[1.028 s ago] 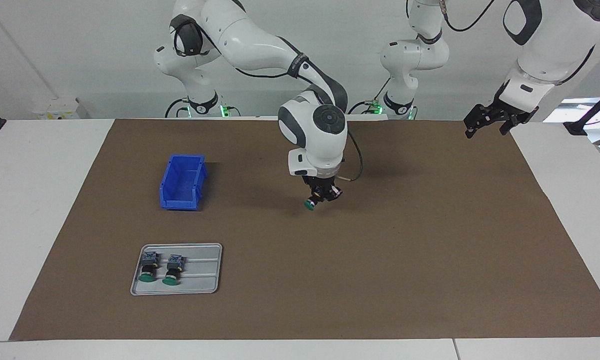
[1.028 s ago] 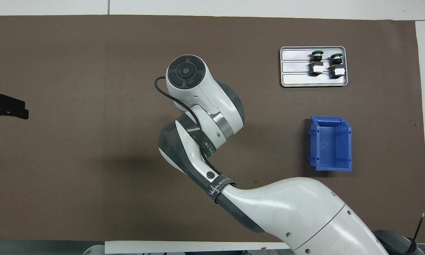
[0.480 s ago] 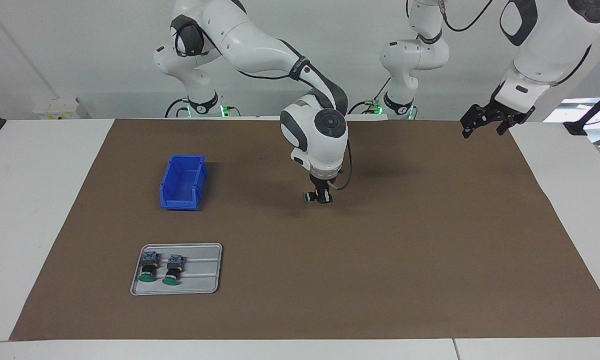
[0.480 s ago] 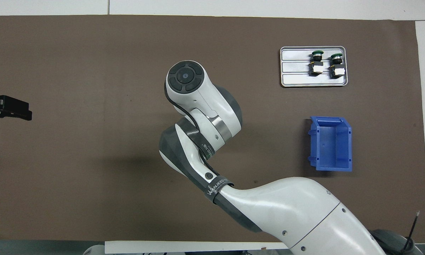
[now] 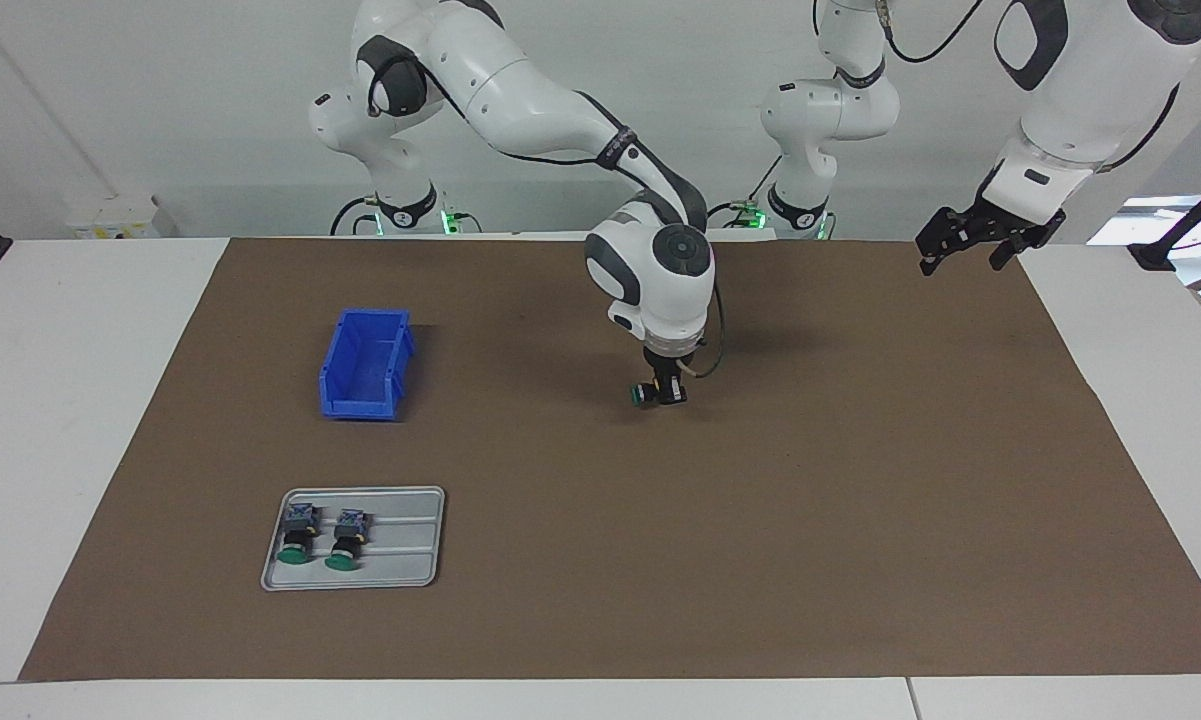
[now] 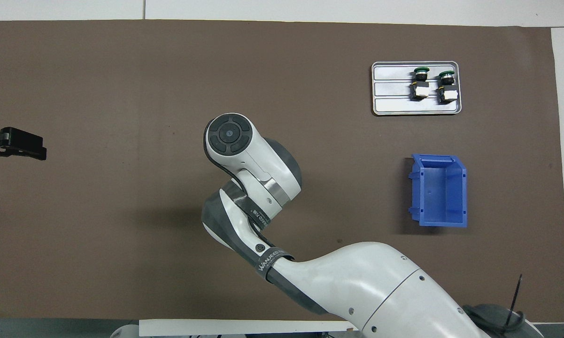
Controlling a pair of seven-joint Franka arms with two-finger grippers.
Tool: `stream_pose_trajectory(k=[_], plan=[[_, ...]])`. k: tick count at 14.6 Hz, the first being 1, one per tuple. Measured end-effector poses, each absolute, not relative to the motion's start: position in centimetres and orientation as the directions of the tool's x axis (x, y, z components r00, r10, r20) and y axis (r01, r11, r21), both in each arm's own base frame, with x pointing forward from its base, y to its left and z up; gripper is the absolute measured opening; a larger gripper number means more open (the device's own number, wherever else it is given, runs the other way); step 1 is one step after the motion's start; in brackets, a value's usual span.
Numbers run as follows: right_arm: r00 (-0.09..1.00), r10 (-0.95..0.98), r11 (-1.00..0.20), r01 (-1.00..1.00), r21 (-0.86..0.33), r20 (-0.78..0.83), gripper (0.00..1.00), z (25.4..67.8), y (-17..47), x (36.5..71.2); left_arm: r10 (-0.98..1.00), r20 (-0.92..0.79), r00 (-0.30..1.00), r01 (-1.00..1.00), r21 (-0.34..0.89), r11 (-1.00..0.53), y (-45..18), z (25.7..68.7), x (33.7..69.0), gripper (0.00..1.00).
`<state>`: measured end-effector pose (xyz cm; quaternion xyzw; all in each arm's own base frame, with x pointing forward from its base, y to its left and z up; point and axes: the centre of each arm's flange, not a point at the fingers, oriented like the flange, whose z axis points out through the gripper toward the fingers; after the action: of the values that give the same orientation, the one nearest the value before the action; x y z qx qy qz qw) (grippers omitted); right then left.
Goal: Place and press button with both arms
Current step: 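Carry the green-capped block with the right gripper to the table center, then release the block with the right gripper while the left gripper reaches in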
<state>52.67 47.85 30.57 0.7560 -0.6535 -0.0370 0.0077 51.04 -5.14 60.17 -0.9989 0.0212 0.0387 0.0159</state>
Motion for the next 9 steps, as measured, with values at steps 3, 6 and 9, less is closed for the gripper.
stream_pose_trajectory(k=[3,6,9], plan=[[0.135,-0.990,-0.137,-0.989,0.060,-0.045,0.33,29.8,48.2,52.0,-0.035,-0.078,0.996,-0.037,-0.030,-0.999,-4.8,60.2,51.1,1.00],[0.125,-0.991,-0.128,-0.990,0.057,-0.047,0.60,30.2,48.0,52.4,-0.027,-0.079,0.997,-0.029,-0.030,-0.999,-4.8,60.1,51.1,1.00],[0.139,-0.989,-0.141,-0.988,0.060,-0.044,0.90,31.9,46.8,53.6,0.012,-0.078,0.997,0.009,-0.033,-0.999,-4.8,60.1,51.1,1.00]])
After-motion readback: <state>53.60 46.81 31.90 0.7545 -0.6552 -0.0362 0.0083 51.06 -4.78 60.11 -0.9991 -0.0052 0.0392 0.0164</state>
